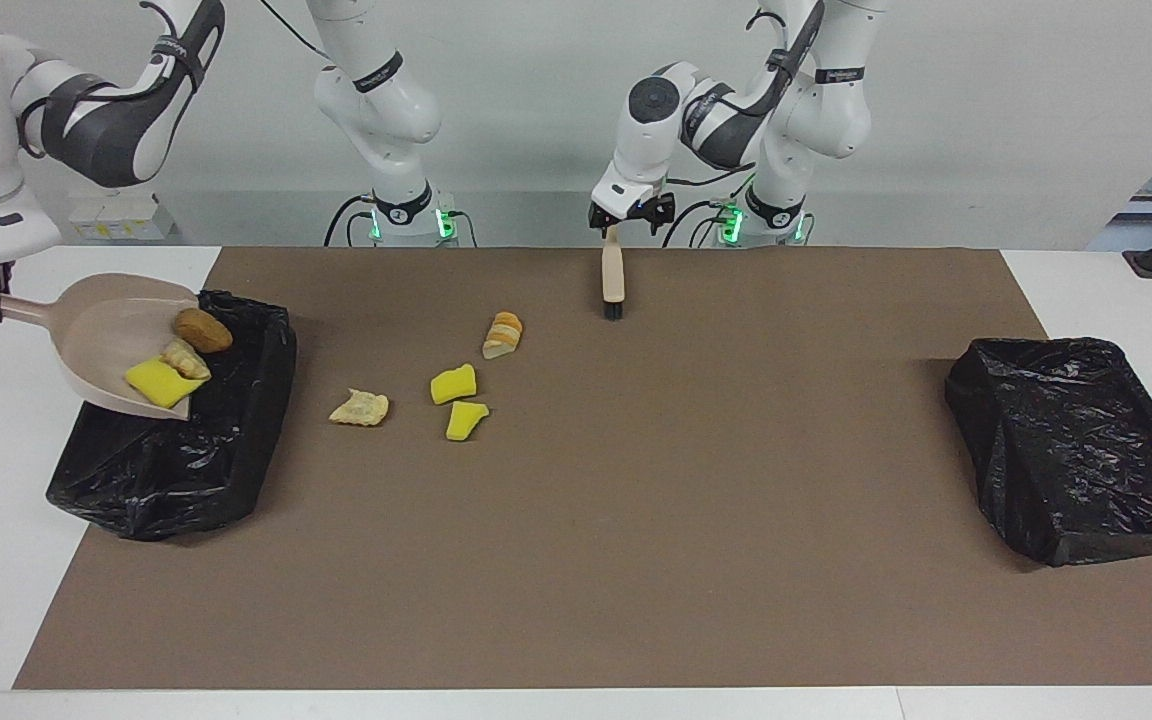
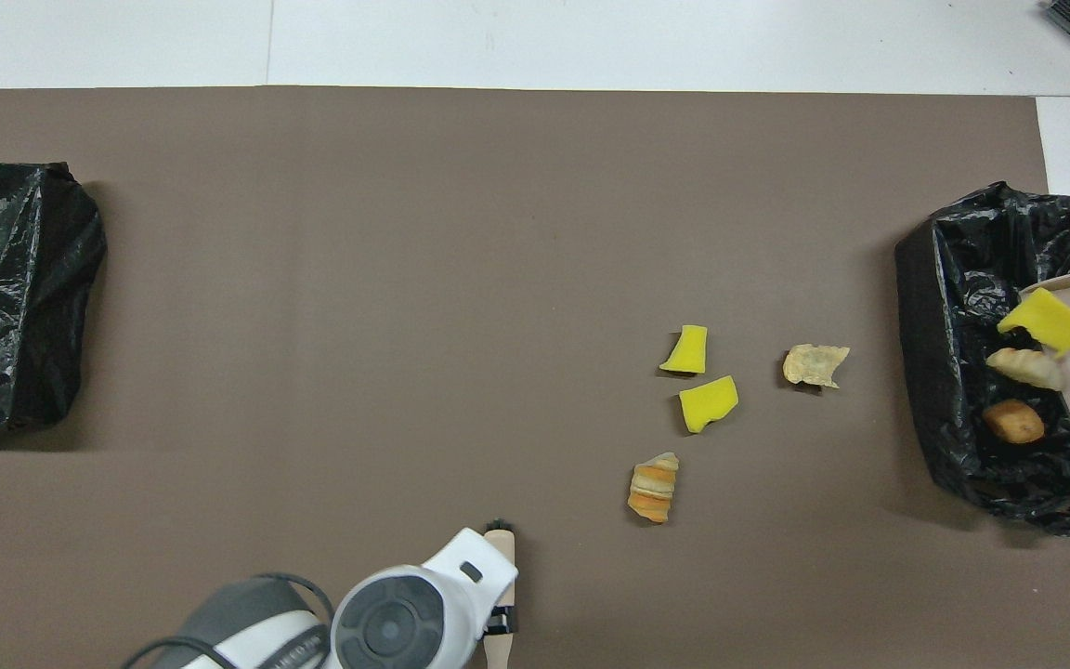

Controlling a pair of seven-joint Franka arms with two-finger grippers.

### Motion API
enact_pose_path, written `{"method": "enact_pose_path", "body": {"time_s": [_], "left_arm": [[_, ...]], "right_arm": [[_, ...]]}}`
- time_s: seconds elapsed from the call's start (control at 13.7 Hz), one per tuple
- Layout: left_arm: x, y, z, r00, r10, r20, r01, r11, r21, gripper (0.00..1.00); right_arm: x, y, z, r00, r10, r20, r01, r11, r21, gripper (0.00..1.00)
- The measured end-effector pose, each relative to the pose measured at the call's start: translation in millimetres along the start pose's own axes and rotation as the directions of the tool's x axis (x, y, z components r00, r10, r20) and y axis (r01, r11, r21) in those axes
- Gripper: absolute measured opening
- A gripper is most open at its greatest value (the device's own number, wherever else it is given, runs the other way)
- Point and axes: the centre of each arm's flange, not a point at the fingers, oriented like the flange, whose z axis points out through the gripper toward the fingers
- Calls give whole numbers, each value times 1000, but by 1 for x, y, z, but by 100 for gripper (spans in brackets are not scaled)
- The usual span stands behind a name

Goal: Sweep and dump trash in bin

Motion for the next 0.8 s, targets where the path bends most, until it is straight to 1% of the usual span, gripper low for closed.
{"method": "enact_pose_path", "body": {"time_s": [0.07,0.15,0.29,0.44,0.58,0.8], "left_arm": [[22,-21,-10,1000,-4,-26,4,1000,22,100],[43,-43,-21,999,-3,-53,5,1000,30,100],[81,-85,-53,995,12,-98,-12,1000,-2,100],[110,-127,-101,989,57,-138,-62,998,-32,100],[123,-160,-150,982,94,-166,-103,994,-44,100],[127,-188,-212,971,92,-223,-107,992,-60,100]], "right_arm": [[-1,0,-1,1000,-6,14,6,1000,5,33],[-2,-1,-2,1000,-10,25,10,1000,7,33],[-5,-1,-8,999,-10,36,10,1000,2,33],[-4,-1,-13,999,-3,34,3,1000,-6,33],[0,-2,-14,1000,24,-8,-24,1000,-7,33],[13,3,-16,991,57,-118,-60,998,-20,33]]}}
